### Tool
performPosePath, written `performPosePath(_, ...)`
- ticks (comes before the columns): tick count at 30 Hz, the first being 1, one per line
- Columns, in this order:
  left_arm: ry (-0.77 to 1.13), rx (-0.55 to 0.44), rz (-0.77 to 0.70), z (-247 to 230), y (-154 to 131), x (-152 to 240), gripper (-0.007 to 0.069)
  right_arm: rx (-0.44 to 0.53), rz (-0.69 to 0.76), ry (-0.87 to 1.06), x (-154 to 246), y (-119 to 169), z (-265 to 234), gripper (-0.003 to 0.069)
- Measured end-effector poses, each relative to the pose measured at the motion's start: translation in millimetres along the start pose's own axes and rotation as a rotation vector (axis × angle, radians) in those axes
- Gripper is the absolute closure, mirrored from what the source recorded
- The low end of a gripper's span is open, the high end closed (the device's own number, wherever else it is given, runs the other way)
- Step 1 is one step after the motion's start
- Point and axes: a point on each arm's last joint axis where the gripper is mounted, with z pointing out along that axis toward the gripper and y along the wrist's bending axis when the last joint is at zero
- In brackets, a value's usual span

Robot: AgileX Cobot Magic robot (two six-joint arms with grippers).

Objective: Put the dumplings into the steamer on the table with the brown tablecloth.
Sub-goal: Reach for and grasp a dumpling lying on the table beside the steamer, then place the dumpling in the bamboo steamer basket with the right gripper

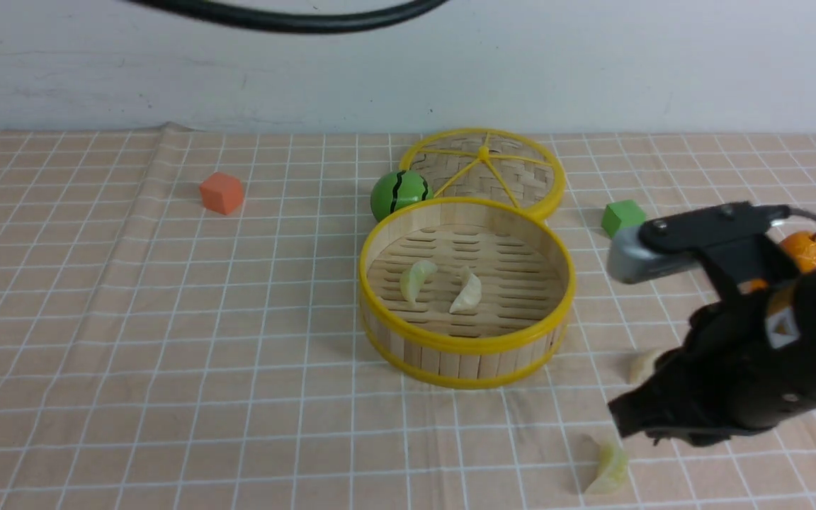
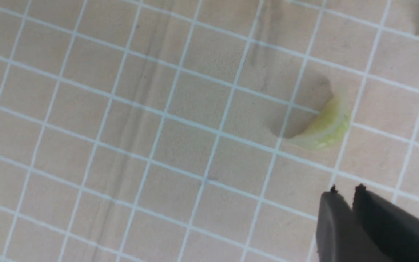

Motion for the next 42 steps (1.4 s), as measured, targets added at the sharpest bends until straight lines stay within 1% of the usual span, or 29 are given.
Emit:
performPosePath(5, 0.073, -0.006, 0.006, -24.1, 6.3, 44.0, 0.0639, 0.056, 0.092, 0.040, -9.8, -2.5, 44.4, 0.0302)
performPosePath(6, 0.096, -0.008, 0.005, -29.3, 8.1, 58.4, 0.0639, 0.078, 0.118, 0.047, -11.6, -4.1, 56.5, 0.0230)
performPosePath(7, 0.100, -0.008, 0.005, -30.0, 8.3, 60.9, 0.0639, 0.081, 0.115, 0.048, -11.8, -4.4, 58.2, 0.0230)
performPosePath(8, 0.131, -0.011, 0.001, -36.5, 10.7, 81.7, 0.0639, 0.109, 0.136, 0.051, -13.3, -6.7, 69.9, 0.0162)
performPosePath(9, 0.151, -0.011, -0.007, -41.6, 12.6, 100.1, 0.0639, 0.139, 0.153, 0.074, -12.7, -9.2, 82.6, 0.0120)
performPosePath(10, 0.156, -0.011, -0.011, -44.4, 13.7, 110.4, 0.0639, 0.155, 0.165, 0.086, -12.1, -10.5, 88.6, 0.0100)
performPosePath(12, 0.157, -0.010, -0.015, -49.8, 16.0, 132.0, 0.0639, 0.181, 0.170, 0.108, -10.7, -12.9, 99.8, 0.0089)
performPosePath(13, 0.155, -0.009, -0.015, -52.3, 17.2, 143.4, 0.0639, 0.190, 0.175, 0.120, -9.9, -13.8, 106.0, 0.0090)
performPosePath(14, 0.157, -0.009, -0.015, -52.7, 17.4, 145.9, 0.0639, 0.191, 0.175, 0.121, -9.8, -13.8, 107.1, 0.0090)
performPosePath(15, 0.152, -0.008, -0.015, -55.5, 19.1, 162.6, 0.0639, 0.198, 0.175, 0.133, -8.9, -14.6, 116.3, 0.0112)
performPosePath(16, 0.144, -0.007, -0.016, -58.4, 20.0, 170.7, 0.0639, 0.197, 0.173, 0.133, -8.9, -14.7, 119.6, 0.0134)
performPosePath(17, 0.150, -0.007, -0.015, -58.0, 20.3, 174.8, 0.0639, 0.196, 0.173, 0.133, -8.9, -14.7, 121.1, 0.0139)
performPosePath(18, 0.147, -0.006, -0.014, -58.6, 21.4, 187.1, 0.0639, 0.195, 0.172, 0.134, -8.8, -14.8, 125.2, 0.0182)
performPosePath(19, 0.147, -0.006, -0.014, -58.8, 21.5, 188.6, 0.0639, 0.194, 0.173, 0.134, -8.8, -14.7, 125.9, 0.0196)
performPosePath(20, 0.142, -0.005, -0.014, -61.4, 22.7, 200.1, 0.0639, 0.196, 0.175, 0.141, -8.1, -14.9, 129.1, 0.0284)
performPosePath(21, 0.141, -0.005, -0.014, -62.0, 23.1, 204.6, 0.0639, 0.197, 0.174, 0.145, -7.7, -15.1, 130.4, 0.0323)
performPosePath(22, 0.144, -0.005, -0.013, -61.4, 23.1, 205.3, 0.0639, 0.197, 0.174, 0.145, -7.7, -15.1, 130.4, 0.0333)
performPosePath(23, 0.145, -0.005, -0.013, -61.8, 23.6, 210.2, 0.0639, 0.199, 0.174, 0.149, -7.4, -15.2, 131.8, 0.0416)
performPosePath(24, 0.146, -0.005, -0.018, -62.1, 23.8, 211.9, 0.0639, 0.199, 0.174, 0.149, -7.7, -15.2, 131.6, 0.0455)
performPosePath(25, 0.146, -0.006, -0.022, -62.1, 23.8, 212.3, 0.0639, 0.199, 0.175, 0.149, -8.1, -15.1, 131.4, 0.0468)
performPosePath(30, 0.147, -0.007, -0.032, -61.4, 23.8, 212.8, 0.0639, 0.202, 0.129, 0.165, -10.8, -14.0, 122.4, 0.0465)
performPosePath(33, 0.148, -0.007, -0.032, -61.2, 23.7, 213.0, 0.0639, 0.184, 0.064, 0.123, -27.0, -8.7, 103.2, 0.0465)
performPosePath(35, 0.148, -0.007, -0.032, -61.2, 23.7, 213.0, 0.0639, 0.165, 0.006, 0.061, -50.8, -0.9, 80.9, 0.0465)
performPosePath(38, 0.148, -0.007, -0.032, -61.2, 23.7, 213.0, 0.0639, 0.148, -0.044, -0.016, -82.7, 6.3, 60.2, 0.0465)
performPosePath(40, 0.147, -0.006, -0.032, -61.2, 23.7, 212.9, 0.0639, 0.143, -0.046, -0.067, -106.8, 6.4, 53.1, 0.0465)
performPosePath(42, 0.146, -0.006, -0.032, -61.2, 23.7, 212.8, 0.0639, 0.150, -0.031, -0.102, -130.2, 0.4, 53.5, 0.0465)
